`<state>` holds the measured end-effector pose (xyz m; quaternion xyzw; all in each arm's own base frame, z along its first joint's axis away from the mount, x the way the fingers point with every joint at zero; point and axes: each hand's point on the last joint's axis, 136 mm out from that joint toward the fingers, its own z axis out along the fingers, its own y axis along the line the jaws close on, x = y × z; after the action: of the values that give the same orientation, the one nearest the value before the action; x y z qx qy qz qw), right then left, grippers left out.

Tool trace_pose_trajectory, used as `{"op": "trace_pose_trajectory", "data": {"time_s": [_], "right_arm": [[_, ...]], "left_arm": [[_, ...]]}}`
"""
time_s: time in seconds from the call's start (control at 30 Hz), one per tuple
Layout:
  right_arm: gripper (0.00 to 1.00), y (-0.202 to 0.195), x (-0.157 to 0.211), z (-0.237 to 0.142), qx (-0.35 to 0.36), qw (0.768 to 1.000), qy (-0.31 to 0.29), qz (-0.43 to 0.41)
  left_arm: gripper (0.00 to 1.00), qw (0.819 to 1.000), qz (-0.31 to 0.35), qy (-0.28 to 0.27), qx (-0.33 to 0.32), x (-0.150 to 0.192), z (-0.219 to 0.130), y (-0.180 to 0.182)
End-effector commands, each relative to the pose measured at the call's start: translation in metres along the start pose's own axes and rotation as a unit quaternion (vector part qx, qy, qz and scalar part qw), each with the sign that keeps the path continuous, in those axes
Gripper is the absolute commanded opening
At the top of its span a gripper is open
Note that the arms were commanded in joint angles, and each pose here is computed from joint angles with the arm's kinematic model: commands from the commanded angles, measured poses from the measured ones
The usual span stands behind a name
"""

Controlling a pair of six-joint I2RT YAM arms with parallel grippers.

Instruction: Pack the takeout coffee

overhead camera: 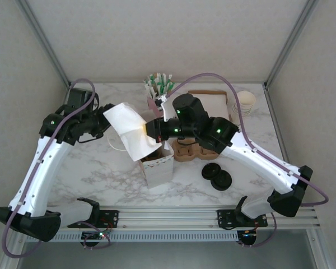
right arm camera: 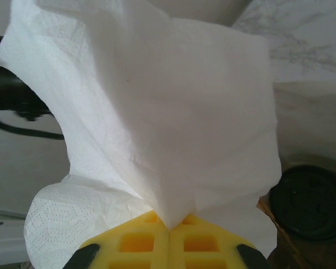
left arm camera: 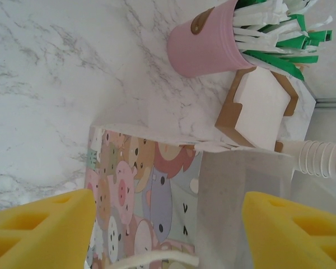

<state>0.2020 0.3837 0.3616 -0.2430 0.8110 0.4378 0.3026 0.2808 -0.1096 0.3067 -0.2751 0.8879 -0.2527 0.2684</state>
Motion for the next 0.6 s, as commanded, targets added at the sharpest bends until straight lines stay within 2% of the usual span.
{"op": "trace_pose_trajectory", "data": {"time_s": [0.0, 0.23, 0.57], "right_arm": [[0.00, -0.015, 0.003, 0.004, 0.033, 0.999, 0.003, 0.011], [0.00, -0.044, 0.021, 0.012, 0.100, 0.994, 0.032, 0.007], [0.02, -0.066, 0.033, 0.027, 0.156, 0.986, 0.065, -0.008]], "left_arm": [[0.68, 1.000, -0.006, -0.005, -0.012, 0.004, -0.007, 0.010], [0.66, 1.000, -0.006, -0.008, -0.014, 0.006, -0.010, 0.014], [0.39, 1.000, -0.010, -0.003, -0.012, 0.010, -0.009, 0.017]]}}
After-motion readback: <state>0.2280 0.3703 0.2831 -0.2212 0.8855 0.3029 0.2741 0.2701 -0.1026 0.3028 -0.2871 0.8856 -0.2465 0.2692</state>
